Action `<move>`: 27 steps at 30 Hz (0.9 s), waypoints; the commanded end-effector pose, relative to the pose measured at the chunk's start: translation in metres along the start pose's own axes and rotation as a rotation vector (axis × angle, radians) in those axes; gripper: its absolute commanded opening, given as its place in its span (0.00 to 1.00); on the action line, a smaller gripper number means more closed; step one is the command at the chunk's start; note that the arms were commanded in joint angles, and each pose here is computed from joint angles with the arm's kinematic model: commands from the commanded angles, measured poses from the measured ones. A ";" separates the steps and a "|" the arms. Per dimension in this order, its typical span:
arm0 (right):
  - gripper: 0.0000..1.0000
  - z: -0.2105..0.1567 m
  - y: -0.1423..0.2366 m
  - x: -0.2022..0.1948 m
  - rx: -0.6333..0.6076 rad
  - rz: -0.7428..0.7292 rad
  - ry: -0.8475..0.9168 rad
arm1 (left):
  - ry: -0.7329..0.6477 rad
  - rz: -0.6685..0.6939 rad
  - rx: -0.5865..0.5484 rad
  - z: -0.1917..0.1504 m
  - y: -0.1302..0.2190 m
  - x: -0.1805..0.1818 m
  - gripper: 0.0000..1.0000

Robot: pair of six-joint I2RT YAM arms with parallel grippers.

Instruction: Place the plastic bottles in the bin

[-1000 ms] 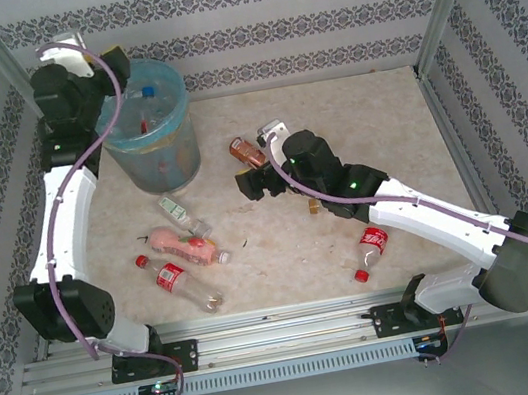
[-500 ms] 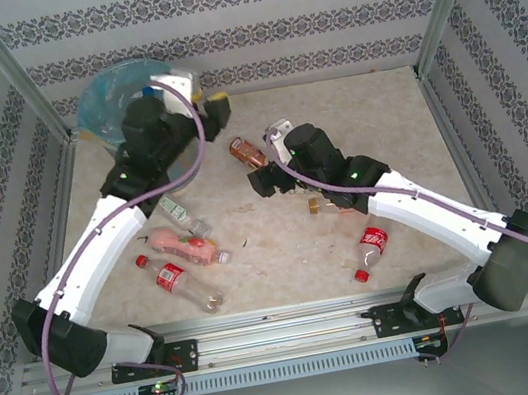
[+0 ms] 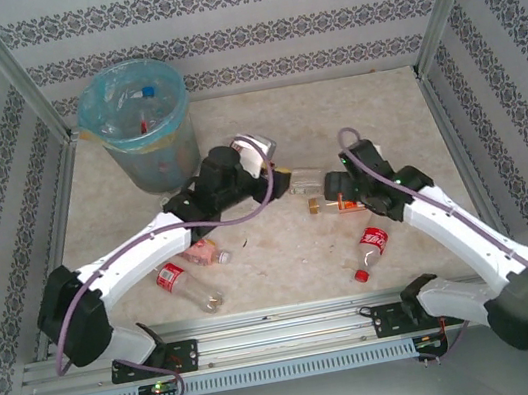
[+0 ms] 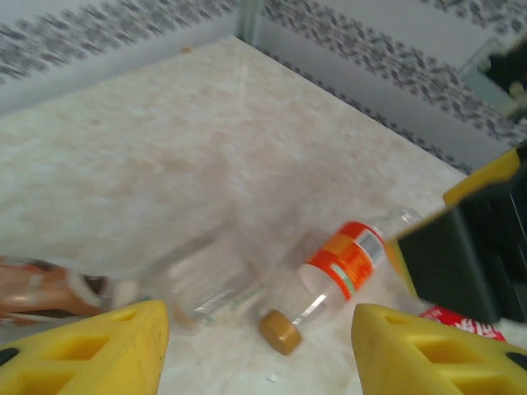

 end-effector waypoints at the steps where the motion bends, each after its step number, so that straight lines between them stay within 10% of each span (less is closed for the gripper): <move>1: 0.98 -0.020 -0.007 -0.038 0.078 -0.148 -0.233 | 0.012 -0.090 -0.051 0.001 -0.013 -0.017 0.61; 27: 0.94 -0.061 -0.078 -0.085 0.301 -0.114 -0.460 | -0.010 -0.120 -0.023 0.006 -0.049 -0.030 0.63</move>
Point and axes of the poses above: each hand's point on the last joint's axis, 136 mm out from that joint toward the fingers, its own y axis back along the fingers, its own x axis along the line the jaws close on, z = x × y, the point moved 9 cm from there along y, back along the fingers, and after that the axes turned 2 degrees about -y, right-handed, at the moved point
